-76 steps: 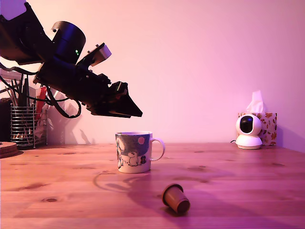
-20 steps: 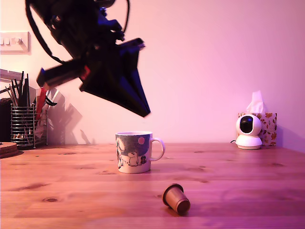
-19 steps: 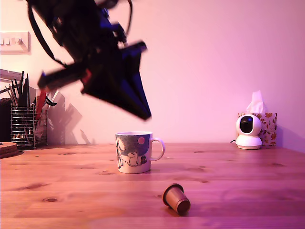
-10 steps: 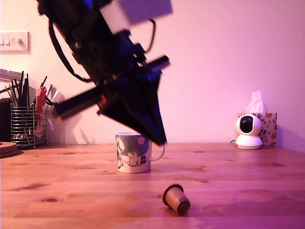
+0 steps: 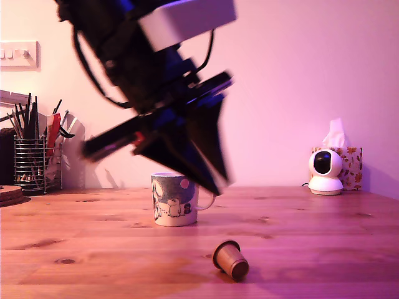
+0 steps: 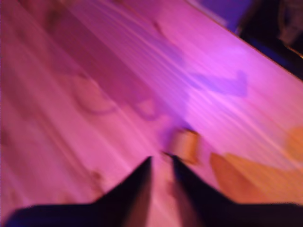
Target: Pick up the coffee capsules on the table and drop them inside the coffee cup
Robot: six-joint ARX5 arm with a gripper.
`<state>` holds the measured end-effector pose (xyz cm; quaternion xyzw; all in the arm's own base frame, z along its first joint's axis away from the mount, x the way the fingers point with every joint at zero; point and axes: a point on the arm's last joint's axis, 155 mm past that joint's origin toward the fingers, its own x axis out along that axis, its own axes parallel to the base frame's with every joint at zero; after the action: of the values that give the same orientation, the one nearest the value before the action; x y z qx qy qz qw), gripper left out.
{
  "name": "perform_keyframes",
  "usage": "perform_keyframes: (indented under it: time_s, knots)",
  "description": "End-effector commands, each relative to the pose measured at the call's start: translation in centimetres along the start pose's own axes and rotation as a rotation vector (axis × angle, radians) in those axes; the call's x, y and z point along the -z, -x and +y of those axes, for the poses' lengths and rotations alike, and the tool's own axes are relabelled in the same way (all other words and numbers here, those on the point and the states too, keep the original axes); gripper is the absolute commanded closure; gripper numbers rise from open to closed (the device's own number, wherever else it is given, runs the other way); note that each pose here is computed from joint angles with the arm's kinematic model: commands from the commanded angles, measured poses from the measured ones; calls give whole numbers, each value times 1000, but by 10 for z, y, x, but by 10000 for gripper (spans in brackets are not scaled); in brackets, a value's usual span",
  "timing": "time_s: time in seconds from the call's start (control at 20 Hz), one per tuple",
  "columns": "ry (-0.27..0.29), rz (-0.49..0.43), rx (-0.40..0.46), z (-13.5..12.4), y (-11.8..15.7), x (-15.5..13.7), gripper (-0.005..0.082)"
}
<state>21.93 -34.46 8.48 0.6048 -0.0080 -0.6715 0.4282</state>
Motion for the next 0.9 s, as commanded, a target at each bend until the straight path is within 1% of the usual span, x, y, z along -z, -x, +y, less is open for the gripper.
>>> perform_keyframes:
  time_s: [0.0, 0.1, 0.35, 0.5, 0.6, 0.85]
  knots:
    - [-14, -9, -9, 1, -7, -2, 301]
    - [-17, -10, -14, 3, -8, -2, 302]
    - [-5, 9, 35, -10, -18, 4, 307]
    - [-18, 21, 66, -17, -27, 9, 311]
    - [-17, 22, 82, -20, -30, 10, 331]
    - [-9, 24, 104, -23, -37, 13, 332]
